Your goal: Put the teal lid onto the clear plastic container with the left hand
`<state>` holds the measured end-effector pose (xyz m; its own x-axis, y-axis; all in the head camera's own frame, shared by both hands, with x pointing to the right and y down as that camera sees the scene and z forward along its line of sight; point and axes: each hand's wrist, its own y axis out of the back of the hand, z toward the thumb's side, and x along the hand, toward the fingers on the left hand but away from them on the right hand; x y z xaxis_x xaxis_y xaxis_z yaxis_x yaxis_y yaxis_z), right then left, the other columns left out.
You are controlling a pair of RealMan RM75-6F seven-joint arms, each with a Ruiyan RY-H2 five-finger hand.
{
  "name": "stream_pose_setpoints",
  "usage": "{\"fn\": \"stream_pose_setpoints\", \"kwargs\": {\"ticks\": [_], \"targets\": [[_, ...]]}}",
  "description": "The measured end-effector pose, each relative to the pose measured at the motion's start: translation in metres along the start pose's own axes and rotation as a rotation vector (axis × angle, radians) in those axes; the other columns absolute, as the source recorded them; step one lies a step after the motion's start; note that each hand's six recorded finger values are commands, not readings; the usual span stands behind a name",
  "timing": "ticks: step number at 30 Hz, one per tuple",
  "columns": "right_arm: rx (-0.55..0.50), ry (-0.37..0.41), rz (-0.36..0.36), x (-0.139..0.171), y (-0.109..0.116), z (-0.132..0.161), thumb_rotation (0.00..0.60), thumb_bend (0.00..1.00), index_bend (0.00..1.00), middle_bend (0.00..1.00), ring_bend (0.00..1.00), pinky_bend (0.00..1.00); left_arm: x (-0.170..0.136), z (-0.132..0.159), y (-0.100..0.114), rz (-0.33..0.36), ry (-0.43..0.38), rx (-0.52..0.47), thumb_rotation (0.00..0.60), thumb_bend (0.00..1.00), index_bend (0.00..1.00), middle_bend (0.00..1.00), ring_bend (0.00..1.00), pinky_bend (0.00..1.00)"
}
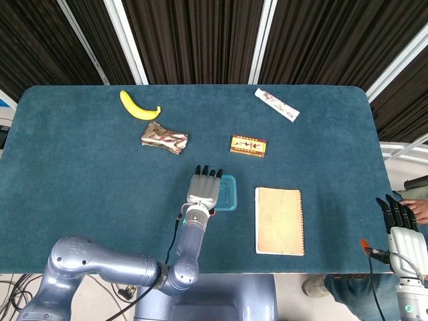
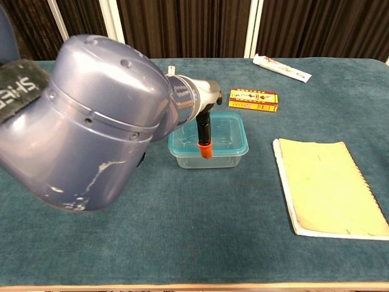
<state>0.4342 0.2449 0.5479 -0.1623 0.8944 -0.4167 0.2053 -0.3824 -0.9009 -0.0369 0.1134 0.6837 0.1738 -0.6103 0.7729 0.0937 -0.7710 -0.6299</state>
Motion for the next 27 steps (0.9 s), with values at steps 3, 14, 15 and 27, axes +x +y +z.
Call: {"fn": "stream_pose_setpoints", "kwargs": {"ticks": [3,14,15,27], "targets": [[0.000,0.000,-0.001,0.0000,0.0001,0.0001,0.600,0.27,0.09,0.00,0.02,0.00,-0.0004,0.0007,-0.0002,-0.003,-0.002,-0.004,0.600,0.21,0.09,0.21,0.00,0.00],[-0.002,0.001,0.001,-0.0003,-0.0002,0.0007,0.600,0.27,0.09,0.01,0.02,0.00,-0.0005,0.0015,0.0023,0.012,0.014,-0.020,0.600,0.21,0.09,0.21,0.00,0.00],[-0.001,0.001,0.001,-0.0003,-0.0002,0.0007,0.600,0.27,0.09,0.01,0.02,0.00,-0.0003,0.0015,0.0024,0.013,0.015,-0.022,0.600,0.21,0.09,0.21,0.00,0.00],[-0.002,-0.002,0.002,-0.0001,-0.0003,0.0003,0.600,0.27,0.09,0.01,0.02,0.00,-0.0006,0.0025,0.0013,0.013,0.024,-0.028,0.600,0.20,0.09,0.20,0.00,0.00]]}}
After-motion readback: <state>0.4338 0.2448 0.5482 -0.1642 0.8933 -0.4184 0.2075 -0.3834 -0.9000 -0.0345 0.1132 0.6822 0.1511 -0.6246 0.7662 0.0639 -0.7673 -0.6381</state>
